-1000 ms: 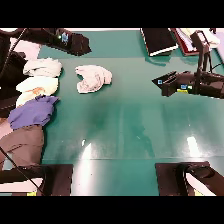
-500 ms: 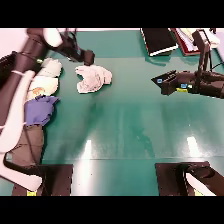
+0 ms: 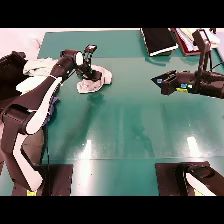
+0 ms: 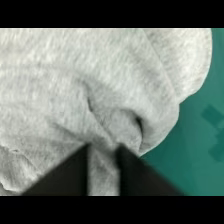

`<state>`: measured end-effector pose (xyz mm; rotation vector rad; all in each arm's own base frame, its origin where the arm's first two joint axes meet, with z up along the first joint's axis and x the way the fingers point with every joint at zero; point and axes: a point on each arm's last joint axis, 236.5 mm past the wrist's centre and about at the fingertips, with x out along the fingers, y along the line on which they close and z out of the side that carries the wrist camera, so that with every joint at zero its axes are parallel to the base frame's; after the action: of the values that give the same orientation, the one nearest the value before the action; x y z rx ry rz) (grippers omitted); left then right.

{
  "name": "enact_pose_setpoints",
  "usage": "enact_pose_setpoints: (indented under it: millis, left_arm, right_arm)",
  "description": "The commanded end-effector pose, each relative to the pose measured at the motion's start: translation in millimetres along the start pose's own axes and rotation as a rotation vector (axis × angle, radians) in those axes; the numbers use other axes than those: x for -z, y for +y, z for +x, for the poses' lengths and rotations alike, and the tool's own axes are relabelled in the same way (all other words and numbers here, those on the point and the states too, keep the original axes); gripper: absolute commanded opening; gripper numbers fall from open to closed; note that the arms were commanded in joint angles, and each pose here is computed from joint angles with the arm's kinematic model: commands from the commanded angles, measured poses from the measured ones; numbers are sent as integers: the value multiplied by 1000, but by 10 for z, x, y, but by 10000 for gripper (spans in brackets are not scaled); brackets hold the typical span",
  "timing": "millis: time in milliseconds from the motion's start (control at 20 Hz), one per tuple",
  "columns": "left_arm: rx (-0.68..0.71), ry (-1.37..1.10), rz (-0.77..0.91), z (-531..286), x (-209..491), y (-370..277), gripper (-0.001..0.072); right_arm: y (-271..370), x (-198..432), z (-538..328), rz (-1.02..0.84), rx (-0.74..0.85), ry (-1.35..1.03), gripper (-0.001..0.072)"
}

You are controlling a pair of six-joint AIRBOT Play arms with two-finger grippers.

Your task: Fold the shirts.

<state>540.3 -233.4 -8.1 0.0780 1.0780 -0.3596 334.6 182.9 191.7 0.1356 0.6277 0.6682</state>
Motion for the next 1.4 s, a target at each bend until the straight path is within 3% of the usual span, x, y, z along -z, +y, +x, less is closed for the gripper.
enact_pose_setpoints:
  millis: [0, 150, 350, 500, 600, 750, 1000, 1050, 1100, 1200, 1350]
  left_arm:
    - [-2, -20, -5, -109, -104, -10, 20]
    - [-39, -142, 27, -805, -511, 10, 19]
    - [-59, -612, 78, -2896, -1181, -98, 19]
    - [7, -881, 108, -4402, -1055, -381, 18]
    - [47, -953, 187, -4874, -867, -660, 18]
    - [138, -907, 329, -4795, -642, -1241, 19]
    - [273, -548, 486, -3393, -71, -2020, 34]
    - [361, -464, 465, -3150, 94, -2200, 306]
    - [426, -404, 443, -2969, 210, -2338, 504]
    - [449, -362, 434, -2775, 260, -2388, 505]
    - [291, -374, 343, -2623, -30, -1692, 505]
  right_arm:
    - [4, -15, -4, -2, 0, -4, 12]
    - [86, -286, -137, -36, -1, -64, 11]
    - [312, -887, -525, -122, 0, -205, 12]
    - [468, -1257, -843, -173, 5, -305, 12]
    - [501, -1439, -1031, -193, 21, -359, 11]
    - [409, -1613, -1243, -199, 70, -413, 12]
    - [252, -1619, -1340, -186, 116, -410, 11]
    - [241, -1593, -1331, -184, 116, -398, 11]
    - [241, -1566, -1320, -183, 114, -386, 11]
    - [245, -1561, -1320, -184, 113, -384, 11]
    - [245, -1560, -1320, -184, 113, -383, 11]
